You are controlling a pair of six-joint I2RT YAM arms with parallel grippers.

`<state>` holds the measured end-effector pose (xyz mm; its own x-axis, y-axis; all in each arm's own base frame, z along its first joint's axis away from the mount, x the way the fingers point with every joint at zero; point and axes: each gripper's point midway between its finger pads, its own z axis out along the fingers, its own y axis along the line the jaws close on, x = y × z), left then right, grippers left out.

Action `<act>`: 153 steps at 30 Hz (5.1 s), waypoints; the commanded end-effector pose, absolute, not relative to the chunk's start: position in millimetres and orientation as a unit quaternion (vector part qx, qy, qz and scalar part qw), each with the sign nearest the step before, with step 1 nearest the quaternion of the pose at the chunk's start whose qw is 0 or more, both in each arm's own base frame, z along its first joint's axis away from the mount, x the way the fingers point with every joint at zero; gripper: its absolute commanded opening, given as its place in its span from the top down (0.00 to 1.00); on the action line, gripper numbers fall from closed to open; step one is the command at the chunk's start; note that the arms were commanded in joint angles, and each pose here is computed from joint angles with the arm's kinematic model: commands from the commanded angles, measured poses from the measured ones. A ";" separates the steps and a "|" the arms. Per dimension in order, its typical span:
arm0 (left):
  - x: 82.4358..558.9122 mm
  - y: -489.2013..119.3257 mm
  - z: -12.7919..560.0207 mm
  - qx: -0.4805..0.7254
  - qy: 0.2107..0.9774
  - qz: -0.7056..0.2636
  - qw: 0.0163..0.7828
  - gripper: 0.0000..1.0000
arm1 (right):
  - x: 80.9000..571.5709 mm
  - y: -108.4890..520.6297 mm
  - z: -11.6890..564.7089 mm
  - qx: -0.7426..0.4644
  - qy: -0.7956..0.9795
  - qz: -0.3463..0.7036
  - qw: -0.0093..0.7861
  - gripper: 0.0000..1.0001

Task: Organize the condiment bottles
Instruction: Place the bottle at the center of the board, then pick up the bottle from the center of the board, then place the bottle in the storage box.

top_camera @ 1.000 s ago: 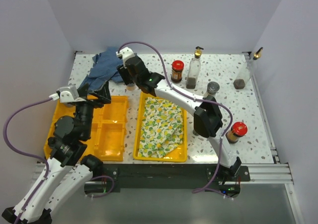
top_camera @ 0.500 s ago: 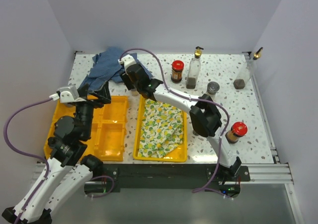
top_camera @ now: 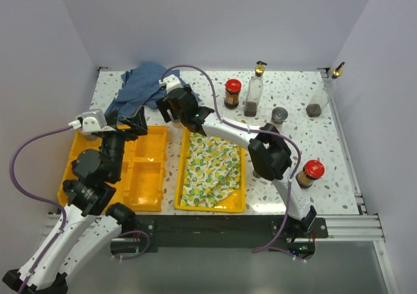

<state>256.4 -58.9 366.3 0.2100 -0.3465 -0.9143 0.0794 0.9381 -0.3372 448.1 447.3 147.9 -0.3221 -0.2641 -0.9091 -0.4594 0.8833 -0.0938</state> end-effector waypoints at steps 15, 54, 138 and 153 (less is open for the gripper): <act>314.7 -86.5 318.5 -0.060 0.745 -0.046 0.663 0.05 | 346.5 328.8 323.0 -0.087 0.771 0.203 0.598 0.02; 464.0 -149.0 164.1 0.065 0.913 -0.012 0.403 0.41 | 309.2 272.3 359.9 -0.068 0.701 0.233 0.670 0.01; 287.1 180.5 205.7 -0.551 0.663 0.278 0.425 0.96 | 317.1 290.5 339.1 -0.090 0.722 0.227 0.647 0.01; 287.2 187.4 185.8 -0.549 0.671 0.295 0.402 0.24 | 315.0 274.6 331.8 -0.086 0.726 0.200 0.653 0.01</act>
